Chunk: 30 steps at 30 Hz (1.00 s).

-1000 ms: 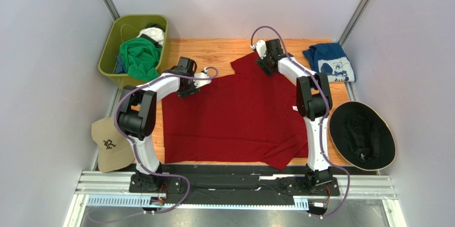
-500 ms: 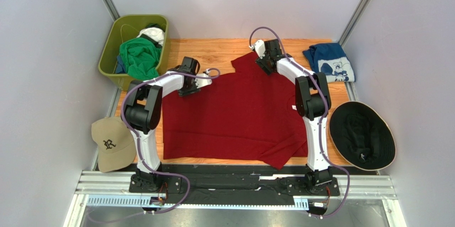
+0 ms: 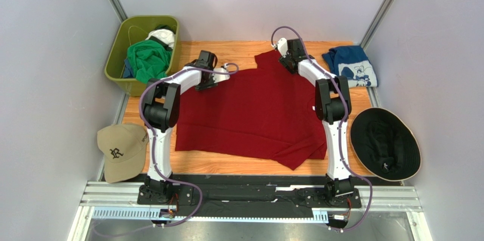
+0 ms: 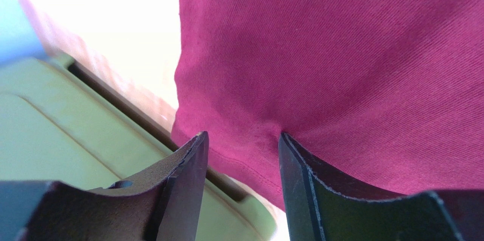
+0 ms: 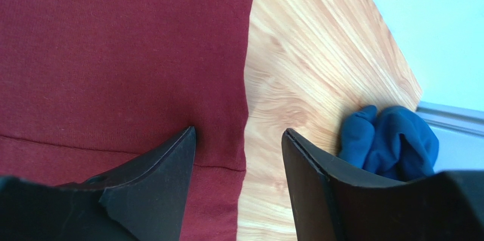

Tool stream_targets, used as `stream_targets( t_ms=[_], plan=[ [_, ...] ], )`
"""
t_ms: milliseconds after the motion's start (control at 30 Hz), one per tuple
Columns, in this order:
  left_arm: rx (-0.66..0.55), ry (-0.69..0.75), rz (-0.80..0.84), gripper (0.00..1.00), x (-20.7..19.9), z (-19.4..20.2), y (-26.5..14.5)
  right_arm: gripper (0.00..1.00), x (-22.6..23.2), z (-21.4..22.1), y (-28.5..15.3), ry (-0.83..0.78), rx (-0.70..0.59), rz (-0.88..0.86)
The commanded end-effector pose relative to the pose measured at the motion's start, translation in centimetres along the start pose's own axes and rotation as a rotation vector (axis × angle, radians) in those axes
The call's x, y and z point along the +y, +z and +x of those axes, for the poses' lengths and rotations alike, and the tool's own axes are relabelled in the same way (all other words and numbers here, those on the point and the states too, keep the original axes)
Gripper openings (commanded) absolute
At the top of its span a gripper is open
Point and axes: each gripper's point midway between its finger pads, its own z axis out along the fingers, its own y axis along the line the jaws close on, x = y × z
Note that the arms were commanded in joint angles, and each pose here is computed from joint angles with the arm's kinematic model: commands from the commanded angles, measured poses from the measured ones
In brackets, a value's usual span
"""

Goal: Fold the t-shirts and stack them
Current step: Flatten the tshirt out

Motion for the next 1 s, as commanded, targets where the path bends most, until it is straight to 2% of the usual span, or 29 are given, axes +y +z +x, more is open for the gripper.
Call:
stream_targets(
  t_ms=[0, 100, 700, 967],
  plan=[
    [-0.024, 0.037, -0.005, 0.57, 1.5, -1.4, 1.2, 0.62, -2.4, 2.7, 1.8, -0.005, 0.066, 0.052],
    [-0.030, 0.046, -0.026, 0.57, 2.7, -2.2, 2.0, 0.62, -4.0, 2.5, 2.2, 0.000, 0.059, 0.084],
    [-0.061, 0.067, -0.141, 0.57, 6.5, -5.4, 6.9, 0.63, -7.2, -1.0, 5.9, -0.034, -0.040, 0.222],
    [-0.093, 0.009, -0.270, 0.59, 9.4, -6.5, 6.8, 0.63, -8.4, -1.9, 4.8, -0.027, -0.060, 0.256]
  ],
)
